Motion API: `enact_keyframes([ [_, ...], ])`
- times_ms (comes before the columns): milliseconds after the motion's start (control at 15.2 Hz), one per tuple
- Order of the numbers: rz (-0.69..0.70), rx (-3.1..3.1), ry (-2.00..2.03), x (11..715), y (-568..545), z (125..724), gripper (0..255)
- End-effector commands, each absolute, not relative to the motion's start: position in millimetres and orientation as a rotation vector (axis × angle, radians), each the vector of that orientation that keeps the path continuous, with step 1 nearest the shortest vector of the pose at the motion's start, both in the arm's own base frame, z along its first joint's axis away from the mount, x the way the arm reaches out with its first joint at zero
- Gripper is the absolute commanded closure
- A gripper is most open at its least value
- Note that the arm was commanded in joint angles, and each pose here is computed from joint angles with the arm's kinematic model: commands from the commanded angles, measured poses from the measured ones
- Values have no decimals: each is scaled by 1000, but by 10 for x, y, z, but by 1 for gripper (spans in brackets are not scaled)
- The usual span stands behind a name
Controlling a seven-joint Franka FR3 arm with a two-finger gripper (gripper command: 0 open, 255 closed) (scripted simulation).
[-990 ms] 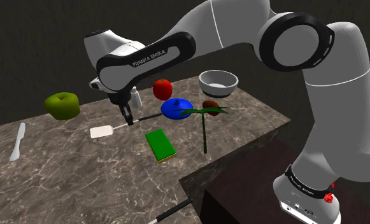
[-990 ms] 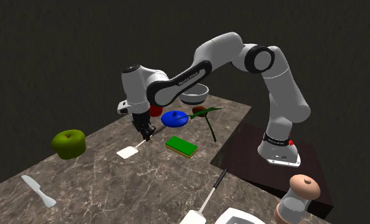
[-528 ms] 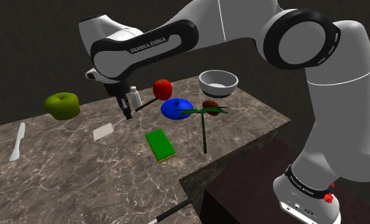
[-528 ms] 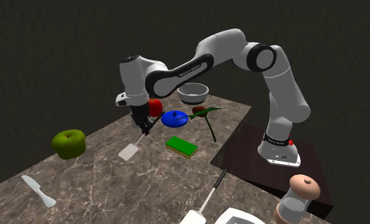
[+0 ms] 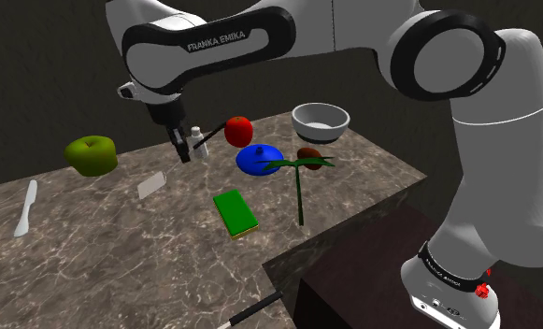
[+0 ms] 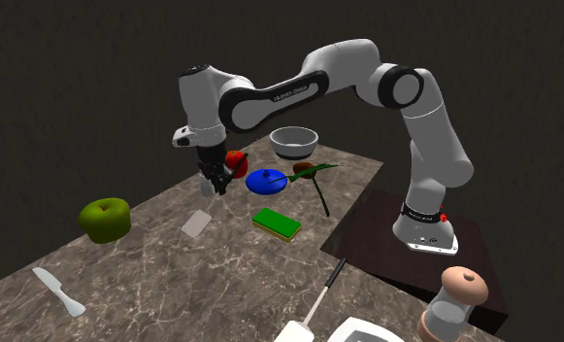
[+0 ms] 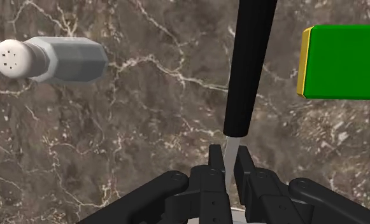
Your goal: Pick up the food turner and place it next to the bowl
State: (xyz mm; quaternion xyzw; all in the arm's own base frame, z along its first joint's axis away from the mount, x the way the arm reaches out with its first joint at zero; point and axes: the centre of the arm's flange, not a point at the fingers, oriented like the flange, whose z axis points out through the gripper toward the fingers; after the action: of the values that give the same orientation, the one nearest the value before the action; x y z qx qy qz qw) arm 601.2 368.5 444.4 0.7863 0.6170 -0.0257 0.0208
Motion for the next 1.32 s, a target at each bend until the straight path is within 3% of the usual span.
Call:
enact_keyframes([
  [0,-81,2438,1913,6014,3684,4546,255],
  [528,-81,2438,1913,6014,3683,4927,255],
  [1254,-81,2438,1913,5203,2479,4928,255],
])
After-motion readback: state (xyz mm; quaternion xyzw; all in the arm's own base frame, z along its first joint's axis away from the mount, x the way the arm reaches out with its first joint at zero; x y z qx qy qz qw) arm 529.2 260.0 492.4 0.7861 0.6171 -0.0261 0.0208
